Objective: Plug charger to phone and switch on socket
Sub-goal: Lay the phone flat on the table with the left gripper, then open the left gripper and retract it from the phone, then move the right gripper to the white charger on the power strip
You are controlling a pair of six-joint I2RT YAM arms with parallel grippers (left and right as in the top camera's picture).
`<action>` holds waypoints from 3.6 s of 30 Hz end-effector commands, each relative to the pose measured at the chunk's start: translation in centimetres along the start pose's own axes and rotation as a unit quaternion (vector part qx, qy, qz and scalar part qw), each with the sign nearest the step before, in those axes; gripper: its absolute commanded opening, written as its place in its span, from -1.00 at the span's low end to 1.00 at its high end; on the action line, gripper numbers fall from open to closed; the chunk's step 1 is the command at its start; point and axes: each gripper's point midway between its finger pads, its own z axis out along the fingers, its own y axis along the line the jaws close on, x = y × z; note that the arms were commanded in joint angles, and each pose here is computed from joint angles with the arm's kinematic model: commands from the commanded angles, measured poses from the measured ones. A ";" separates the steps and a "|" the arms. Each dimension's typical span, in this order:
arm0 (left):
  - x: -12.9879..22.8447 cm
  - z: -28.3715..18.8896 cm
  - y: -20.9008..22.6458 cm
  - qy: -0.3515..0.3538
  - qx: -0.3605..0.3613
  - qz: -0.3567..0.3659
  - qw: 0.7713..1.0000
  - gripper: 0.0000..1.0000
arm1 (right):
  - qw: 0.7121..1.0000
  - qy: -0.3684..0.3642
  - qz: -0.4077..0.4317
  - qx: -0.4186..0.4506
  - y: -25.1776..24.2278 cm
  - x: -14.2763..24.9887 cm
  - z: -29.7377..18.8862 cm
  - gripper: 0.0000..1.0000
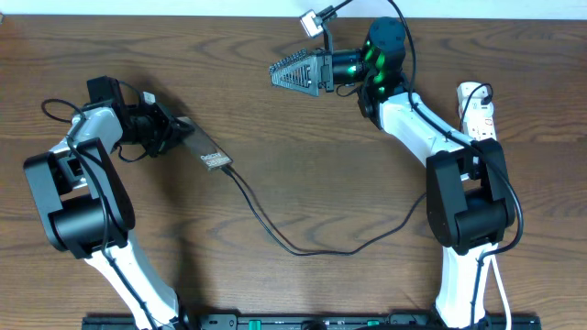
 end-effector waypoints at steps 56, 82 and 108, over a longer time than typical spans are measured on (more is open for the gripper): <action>0.4 -0.3 0.0 0.003 0.003 0.002 1.000 -0.33 | 1.000 0.001 -0.019 -0.002 0.4 -0.3 -0.1 0.98; 2.2 -13.0 -10.4 -0.130 0.055 0.136 0.981 0.84 | 1.000 0.007 -0.010 -0.006 0.5 -0.2 -0.2 0.98; 10.0 -23.3 -19.0 -0.244 0.110 0.285 0.920 0.85 | 0.996 -0.084 -0.013 0.030 7.6 -11.8 -8.9 0.98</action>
